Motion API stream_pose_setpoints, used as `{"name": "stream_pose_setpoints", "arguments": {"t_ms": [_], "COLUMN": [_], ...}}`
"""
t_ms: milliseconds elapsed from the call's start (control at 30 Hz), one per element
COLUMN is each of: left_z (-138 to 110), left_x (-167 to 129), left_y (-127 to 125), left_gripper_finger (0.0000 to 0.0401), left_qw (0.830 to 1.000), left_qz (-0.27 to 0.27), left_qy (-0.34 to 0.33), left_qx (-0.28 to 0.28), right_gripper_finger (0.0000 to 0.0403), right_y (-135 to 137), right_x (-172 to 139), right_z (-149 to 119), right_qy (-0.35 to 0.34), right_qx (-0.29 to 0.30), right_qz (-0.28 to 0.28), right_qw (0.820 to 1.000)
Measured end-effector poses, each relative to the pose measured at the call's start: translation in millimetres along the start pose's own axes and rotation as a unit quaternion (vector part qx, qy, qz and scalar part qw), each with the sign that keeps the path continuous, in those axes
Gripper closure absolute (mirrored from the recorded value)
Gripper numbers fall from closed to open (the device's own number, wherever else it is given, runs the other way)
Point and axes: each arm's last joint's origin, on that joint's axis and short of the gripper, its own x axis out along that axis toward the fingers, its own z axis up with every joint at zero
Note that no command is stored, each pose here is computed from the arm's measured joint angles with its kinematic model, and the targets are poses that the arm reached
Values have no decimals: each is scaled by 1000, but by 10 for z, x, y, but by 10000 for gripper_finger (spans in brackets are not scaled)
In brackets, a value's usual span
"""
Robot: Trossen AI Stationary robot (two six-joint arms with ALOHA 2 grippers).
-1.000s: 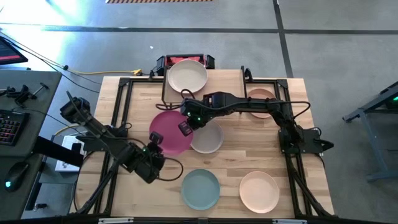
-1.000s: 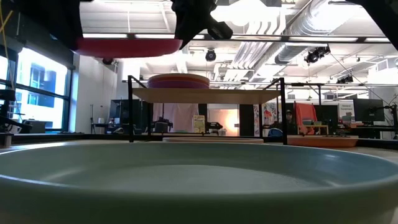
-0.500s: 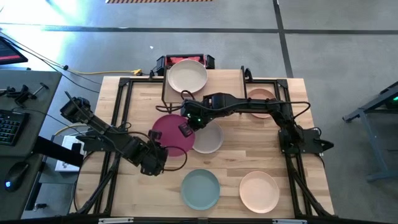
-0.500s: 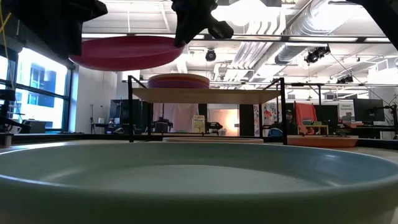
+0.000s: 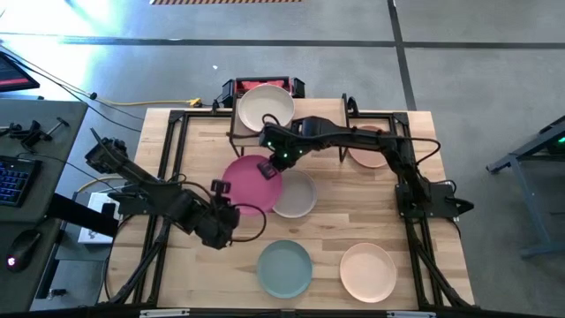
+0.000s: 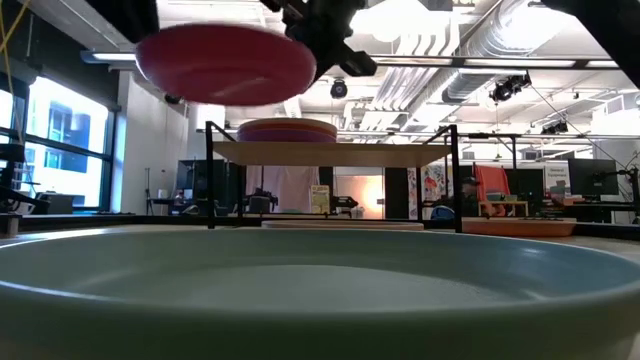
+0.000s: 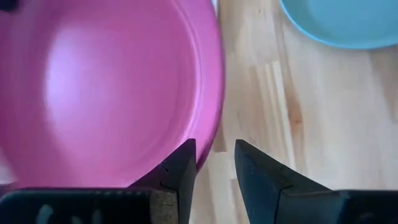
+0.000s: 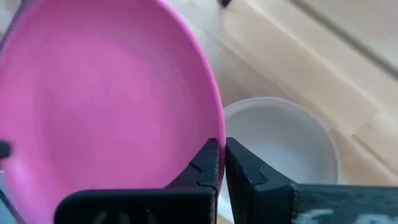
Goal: Place and stack plates onto a shelf
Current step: Stack the pink plate on top of the light gray plate on the shelf
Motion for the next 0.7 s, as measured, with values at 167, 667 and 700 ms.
{"name": "stream_pose_setpoints", "arguments": {"t_ms": [167,667,700], "left_z": [-2,-98,-101], "left_x": [-44,19,26], "left_y": [55,269,287], "left_gripper_finger": [302,302,302], "left_qw": [1000,994,994], "left_qz": [16,76,80], "left_qy": [7,74,77], "left_qx": [9,4,-2], "right_gripper_finger": [403,403,403], "right_y": [-151,-464,-484], "right_x": [-5,-35,-38], "right_z": [122,419,445], "right_qy": [-3,4,4], "right_qx": [-4,-23,-25], "right_qz": [-11,38,47], "right_qw": [1000,999,999]}}
